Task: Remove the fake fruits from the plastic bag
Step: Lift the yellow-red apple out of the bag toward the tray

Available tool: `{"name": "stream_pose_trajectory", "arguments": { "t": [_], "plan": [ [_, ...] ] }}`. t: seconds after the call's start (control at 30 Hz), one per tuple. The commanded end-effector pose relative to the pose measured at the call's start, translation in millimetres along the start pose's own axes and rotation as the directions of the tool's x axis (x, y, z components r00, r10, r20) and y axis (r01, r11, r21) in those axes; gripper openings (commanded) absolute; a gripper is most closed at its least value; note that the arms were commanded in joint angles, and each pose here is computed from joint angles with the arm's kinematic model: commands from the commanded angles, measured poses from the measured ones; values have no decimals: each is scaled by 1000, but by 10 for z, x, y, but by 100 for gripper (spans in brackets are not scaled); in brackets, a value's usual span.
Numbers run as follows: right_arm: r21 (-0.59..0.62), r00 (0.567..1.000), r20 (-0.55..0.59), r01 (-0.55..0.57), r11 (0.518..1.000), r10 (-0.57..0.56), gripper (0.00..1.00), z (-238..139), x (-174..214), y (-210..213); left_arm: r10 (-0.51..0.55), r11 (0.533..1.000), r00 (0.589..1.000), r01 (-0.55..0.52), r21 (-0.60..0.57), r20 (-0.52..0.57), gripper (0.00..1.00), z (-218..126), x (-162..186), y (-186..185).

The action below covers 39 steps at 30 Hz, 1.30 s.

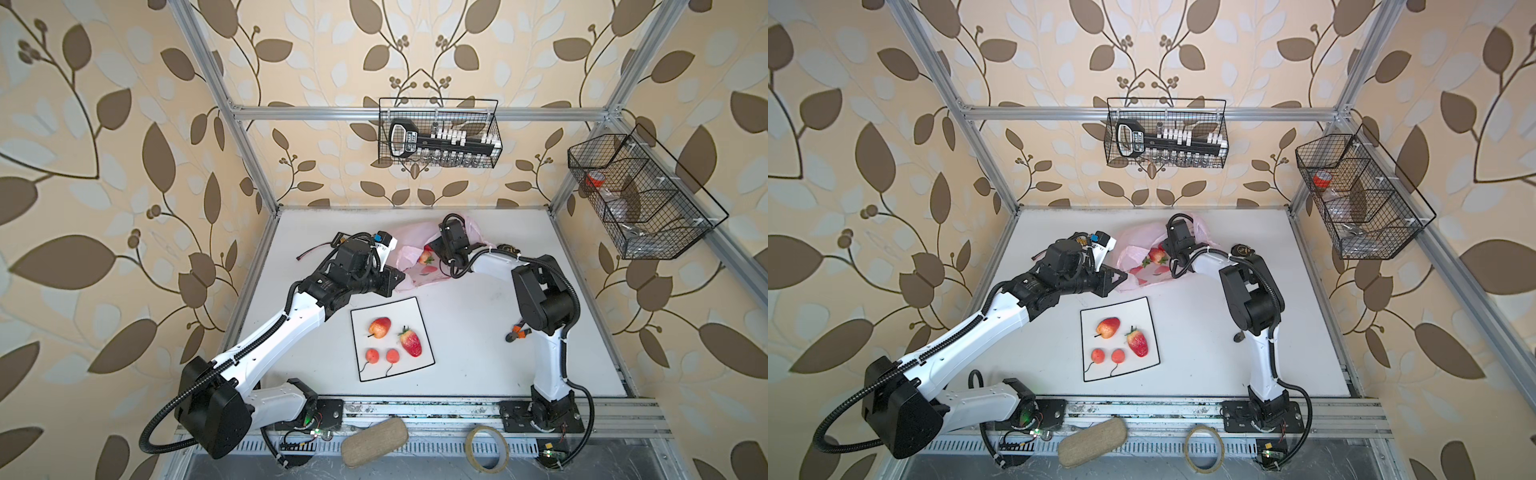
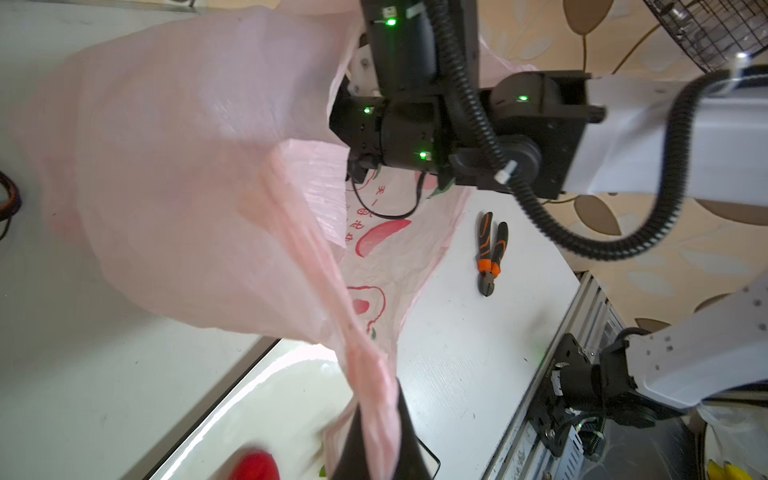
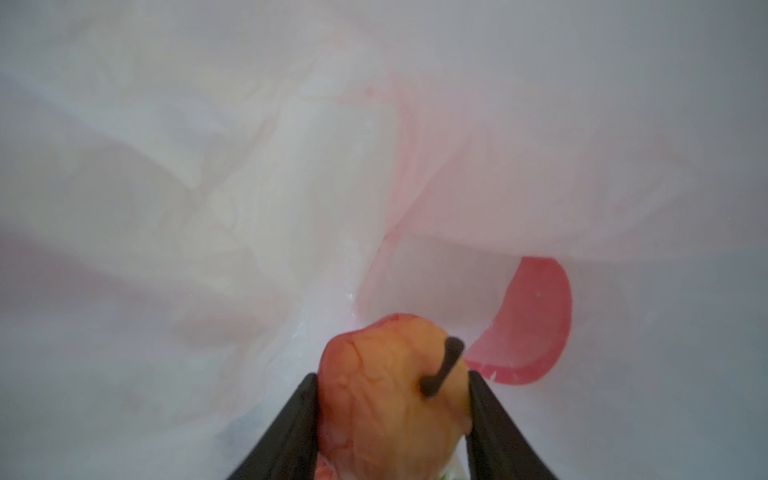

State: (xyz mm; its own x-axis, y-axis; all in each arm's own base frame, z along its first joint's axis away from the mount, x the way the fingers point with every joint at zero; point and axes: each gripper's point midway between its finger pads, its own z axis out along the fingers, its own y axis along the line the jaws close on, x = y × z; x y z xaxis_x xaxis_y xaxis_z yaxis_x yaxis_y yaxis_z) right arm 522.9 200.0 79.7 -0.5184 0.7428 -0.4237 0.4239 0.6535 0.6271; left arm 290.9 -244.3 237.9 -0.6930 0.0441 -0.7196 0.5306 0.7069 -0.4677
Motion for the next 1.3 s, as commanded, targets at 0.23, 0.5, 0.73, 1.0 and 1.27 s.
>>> {"name": "stream_pose_trajectory", "arguments": {
  "t": [0.23,0.5,0.73,1.0,1.27],
  "plan": [
    [-150,975,-71,197,969,-210,34,-560,125,183,-28,993,999,32,-116,39,0,44,-157,188],
    [-307,941,-148,250,918,-305,33,-801,345,334,-36,991,998,42,-128,51,0,121,-202,232],
    [-366,930,-167,249,897,-327,34,-988,445,416,-44,989,998,51,-138,53,0,205,-277,259],
    [-342,891,-125,374,862,-436,34,-1381,407,323,-45,977,996,61,-205,79,0,206,-368,369],
    [-405,823,-132,463,788,-552,34,-1766,522,205,-63,969,995,80,-235,79,0,233,-358,437]
  ]
}}
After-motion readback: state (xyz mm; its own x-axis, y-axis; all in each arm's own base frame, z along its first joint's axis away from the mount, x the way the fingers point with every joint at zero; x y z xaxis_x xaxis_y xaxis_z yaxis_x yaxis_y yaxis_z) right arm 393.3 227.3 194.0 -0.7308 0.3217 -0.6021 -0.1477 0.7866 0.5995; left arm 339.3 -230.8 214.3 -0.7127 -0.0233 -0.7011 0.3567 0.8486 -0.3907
